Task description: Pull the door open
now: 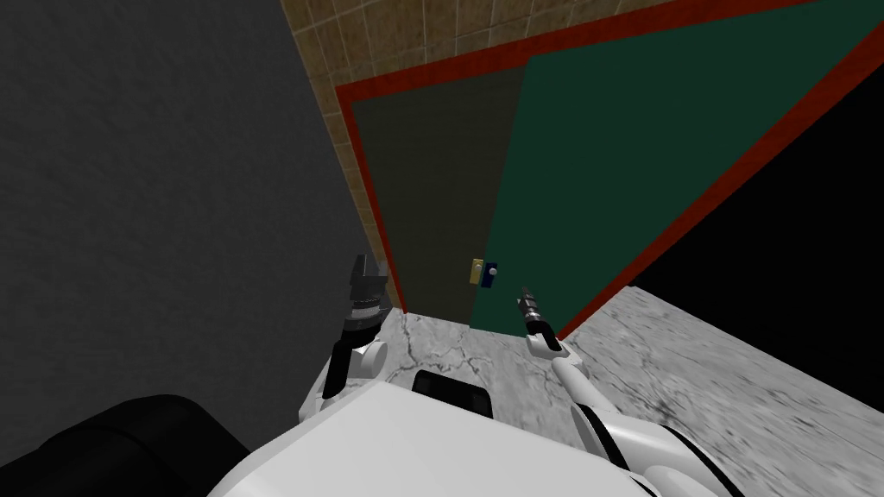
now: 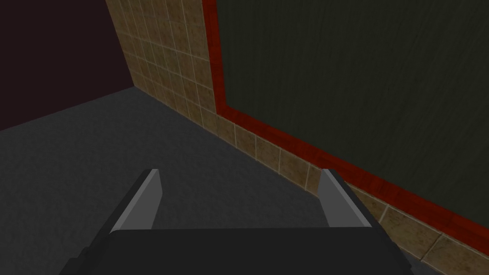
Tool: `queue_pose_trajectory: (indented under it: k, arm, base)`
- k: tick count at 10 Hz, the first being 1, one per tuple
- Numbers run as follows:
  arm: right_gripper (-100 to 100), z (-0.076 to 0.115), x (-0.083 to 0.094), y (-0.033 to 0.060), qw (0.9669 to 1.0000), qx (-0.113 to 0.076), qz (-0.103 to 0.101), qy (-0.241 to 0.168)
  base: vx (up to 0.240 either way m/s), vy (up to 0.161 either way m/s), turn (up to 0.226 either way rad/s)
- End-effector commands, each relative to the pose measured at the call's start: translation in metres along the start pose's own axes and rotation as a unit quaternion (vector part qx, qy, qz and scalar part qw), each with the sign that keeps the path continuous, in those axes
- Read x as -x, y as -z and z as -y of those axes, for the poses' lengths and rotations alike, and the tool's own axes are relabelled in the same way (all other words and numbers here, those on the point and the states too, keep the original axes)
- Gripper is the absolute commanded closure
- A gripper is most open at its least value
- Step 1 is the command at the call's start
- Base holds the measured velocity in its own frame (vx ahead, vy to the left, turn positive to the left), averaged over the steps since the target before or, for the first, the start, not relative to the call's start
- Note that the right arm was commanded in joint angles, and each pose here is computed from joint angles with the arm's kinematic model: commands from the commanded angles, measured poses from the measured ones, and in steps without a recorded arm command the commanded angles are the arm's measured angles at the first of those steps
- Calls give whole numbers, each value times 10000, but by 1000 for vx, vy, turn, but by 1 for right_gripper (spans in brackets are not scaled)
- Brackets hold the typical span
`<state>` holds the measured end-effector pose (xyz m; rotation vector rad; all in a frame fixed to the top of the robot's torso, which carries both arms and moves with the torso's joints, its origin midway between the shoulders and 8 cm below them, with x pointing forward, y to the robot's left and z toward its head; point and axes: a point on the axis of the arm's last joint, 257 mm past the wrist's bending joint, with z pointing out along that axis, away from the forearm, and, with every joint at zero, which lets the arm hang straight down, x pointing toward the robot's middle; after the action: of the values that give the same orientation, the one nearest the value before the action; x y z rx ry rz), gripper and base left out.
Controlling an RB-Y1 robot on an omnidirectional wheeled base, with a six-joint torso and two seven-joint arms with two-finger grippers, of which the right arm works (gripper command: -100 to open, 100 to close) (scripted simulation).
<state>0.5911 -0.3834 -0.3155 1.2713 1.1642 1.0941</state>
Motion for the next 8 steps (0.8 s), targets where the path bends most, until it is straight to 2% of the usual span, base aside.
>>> queue_pose_trajectory:
  k: [1, 3, 6, 8]
  arm:
    - [-100, 21, 223, 40, 9999, -39, 106, 54]
    - [-100, 21, 253, 46, 9999, -33, 134, 61]
    - [-100, -17, 152, 13, 10000, 15, 71, 38]
    - [-100, -106, -99, -58, 9999, 119, -94, -18]
  base:
    - [117, -92, -90]
    - [107, -43, 28]
    - [159, 29, 57]
    - [170, 74, 128]
